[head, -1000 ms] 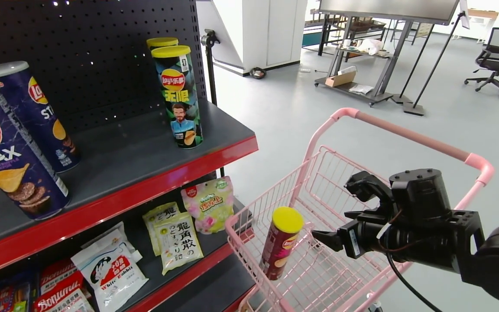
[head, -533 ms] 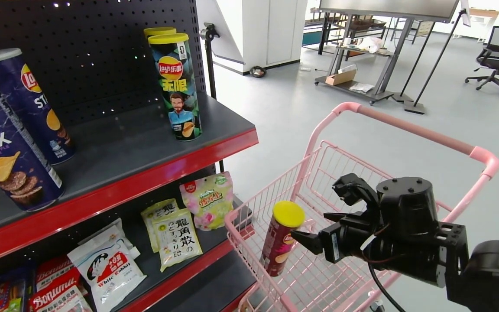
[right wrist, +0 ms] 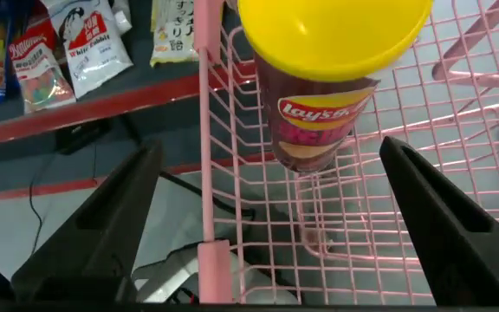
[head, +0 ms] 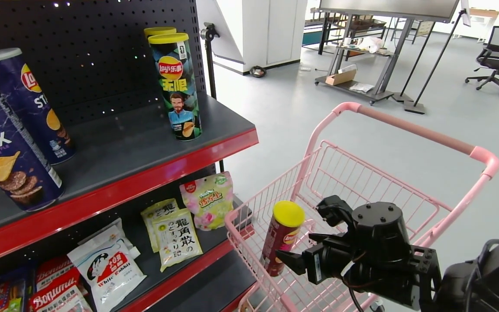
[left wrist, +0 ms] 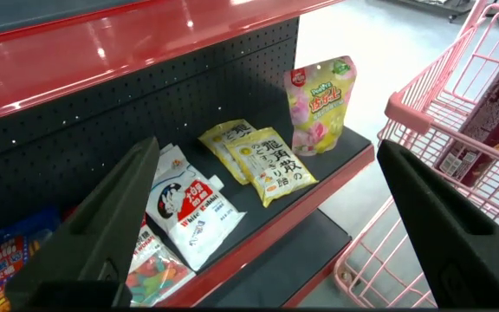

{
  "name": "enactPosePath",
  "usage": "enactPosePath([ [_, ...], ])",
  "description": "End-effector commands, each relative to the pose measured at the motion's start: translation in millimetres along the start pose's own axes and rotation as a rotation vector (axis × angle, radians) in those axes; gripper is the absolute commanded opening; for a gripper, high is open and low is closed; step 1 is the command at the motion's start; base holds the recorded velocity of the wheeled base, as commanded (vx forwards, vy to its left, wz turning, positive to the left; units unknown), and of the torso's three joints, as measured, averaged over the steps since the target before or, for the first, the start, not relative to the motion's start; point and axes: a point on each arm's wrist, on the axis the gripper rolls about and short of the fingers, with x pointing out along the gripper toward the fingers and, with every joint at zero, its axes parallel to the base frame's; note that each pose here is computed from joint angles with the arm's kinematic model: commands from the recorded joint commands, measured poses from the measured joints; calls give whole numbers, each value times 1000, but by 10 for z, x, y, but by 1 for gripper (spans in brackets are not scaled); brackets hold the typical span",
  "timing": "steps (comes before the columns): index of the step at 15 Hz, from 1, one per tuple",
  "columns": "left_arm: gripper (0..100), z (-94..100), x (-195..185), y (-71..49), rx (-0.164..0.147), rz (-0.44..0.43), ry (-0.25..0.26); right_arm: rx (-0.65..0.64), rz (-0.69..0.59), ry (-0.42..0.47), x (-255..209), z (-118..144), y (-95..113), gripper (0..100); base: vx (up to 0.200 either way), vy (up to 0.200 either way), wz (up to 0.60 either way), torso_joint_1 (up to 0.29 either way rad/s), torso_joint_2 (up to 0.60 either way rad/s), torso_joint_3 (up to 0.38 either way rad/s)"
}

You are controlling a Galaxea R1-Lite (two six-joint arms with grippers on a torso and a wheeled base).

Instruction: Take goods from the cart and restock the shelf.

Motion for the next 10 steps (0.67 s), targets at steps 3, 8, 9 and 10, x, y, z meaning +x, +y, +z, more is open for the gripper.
enactPosePath([
  [3,100,0,1,0,-1,1,1,-5,6,-11,171,-89,0,100,0,0,0,0,0,0],
  [8,100,1,1,0,-1,-1,1,-11,6,-13,374,-191,-14,100,0,0,0,0,0,0],
  [9,100,0,1,0,-1,1,1,-10,5,-21,411,-181,-20,100,0,0,0,0,0,0],
  [10,100,0,1,0,-1,1,1,-6,5,-32,445,-166,-25,100,0,0,0,0,0,0],
])
